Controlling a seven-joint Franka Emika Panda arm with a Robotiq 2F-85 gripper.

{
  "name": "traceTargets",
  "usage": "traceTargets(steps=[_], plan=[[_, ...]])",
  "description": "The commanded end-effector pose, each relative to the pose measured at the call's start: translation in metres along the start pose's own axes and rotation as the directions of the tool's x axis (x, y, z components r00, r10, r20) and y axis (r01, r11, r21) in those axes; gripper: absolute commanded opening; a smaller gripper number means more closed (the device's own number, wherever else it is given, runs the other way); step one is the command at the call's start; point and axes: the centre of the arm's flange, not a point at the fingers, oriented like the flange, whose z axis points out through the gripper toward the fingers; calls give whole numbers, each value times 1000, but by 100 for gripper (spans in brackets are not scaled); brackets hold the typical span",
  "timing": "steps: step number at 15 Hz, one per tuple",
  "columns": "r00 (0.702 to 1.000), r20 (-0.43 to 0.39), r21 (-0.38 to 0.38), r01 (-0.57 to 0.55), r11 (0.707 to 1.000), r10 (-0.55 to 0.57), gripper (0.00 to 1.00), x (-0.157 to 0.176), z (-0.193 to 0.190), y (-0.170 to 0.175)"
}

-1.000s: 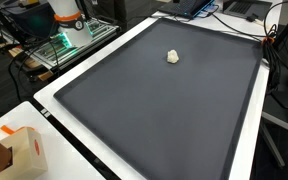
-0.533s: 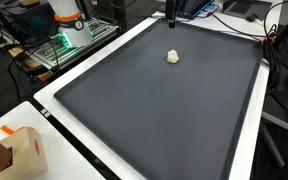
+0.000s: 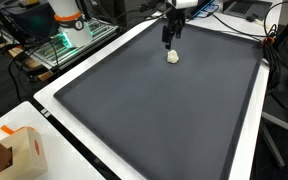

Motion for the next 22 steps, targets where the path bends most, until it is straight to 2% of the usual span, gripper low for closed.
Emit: traceTargets(steps=[1,7,14,15,16,17,20,22], plan=[[1000,15,-31,-26,999,27,100,1,30,-4],[1000,24,-46,-15,999,17,100,0,54,-14],[1000,30,-71,5,997,-3,100,4,67,-17],[1000,30,-73,7,997,-5,97,4,67,-18],[1000,30,-76,10,997,-7,93,5,68,-18],[999,31,-77,12,997,-10,85,5,68,-19],[999,31,-83,21,996,-18,53,6,69,-20],[999,31,-87,25,996,-22,37,7,69,-20]])
